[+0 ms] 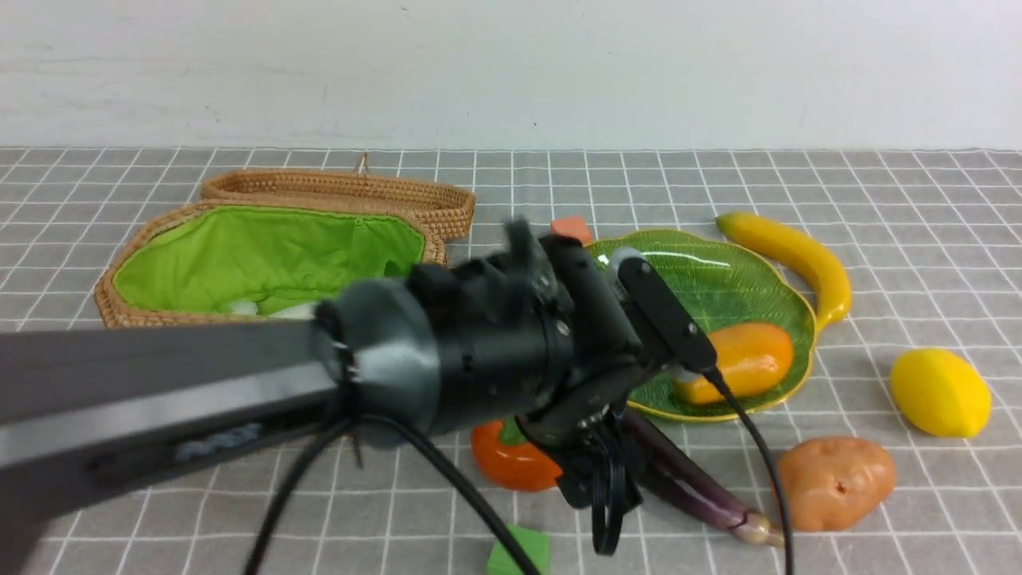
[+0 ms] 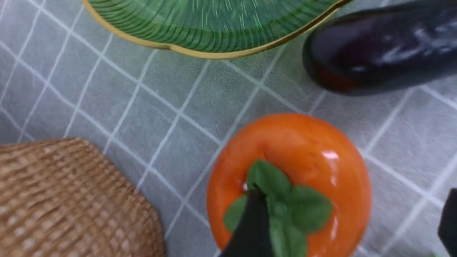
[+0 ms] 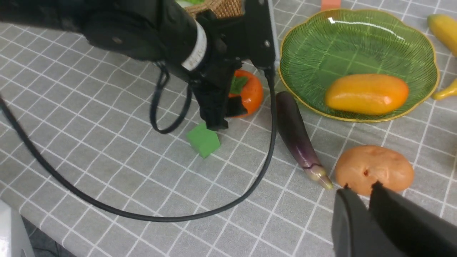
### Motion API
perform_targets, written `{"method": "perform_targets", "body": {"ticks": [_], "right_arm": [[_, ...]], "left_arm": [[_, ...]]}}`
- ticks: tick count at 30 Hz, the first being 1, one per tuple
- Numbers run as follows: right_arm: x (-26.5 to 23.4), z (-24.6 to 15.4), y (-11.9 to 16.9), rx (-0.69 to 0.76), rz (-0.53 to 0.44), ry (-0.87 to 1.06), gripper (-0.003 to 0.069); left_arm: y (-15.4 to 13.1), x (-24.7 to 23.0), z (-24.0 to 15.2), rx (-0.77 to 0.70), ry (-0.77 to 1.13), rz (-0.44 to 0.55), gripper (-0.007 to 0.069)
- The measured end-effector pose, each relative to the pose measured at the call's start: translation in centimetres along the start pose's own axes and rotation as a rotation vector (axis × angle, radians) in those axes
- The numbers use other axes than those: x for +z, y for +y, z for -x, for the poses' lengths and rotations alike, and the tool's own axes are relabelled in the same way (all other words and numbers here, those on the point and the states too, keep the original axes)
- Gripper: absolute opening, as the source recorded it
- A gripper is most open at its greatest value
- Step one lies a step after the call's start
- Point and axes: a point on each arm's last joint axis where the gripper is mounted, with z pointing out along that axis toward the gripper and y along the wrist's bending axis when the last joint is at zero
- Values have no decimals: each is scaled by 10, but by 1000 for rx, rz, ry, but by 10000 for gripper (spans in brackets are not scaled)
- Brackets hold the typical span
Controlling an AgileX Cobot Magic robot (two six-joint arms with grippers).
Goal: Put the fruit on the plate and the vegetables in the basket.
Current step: Grab a tomato with your left arm and place it on the plate on the right.
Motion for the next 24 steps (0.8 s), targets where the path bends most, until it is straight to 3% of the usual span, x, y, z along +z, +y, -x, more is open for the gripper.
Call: {"method": "perform_targets", "body": {"ticks": [3,10,24], "right_arm": [[0,0,1,2,6,4,88],[0,-2,3,12,29,22,88],[0,-2,3,14,35,22,88]], "left_arm": [[-5,24,-4,1,48,33,649],[-5,44,-7,-37,64,106,529],[-3,49,-8,7,78,157,477]]}}
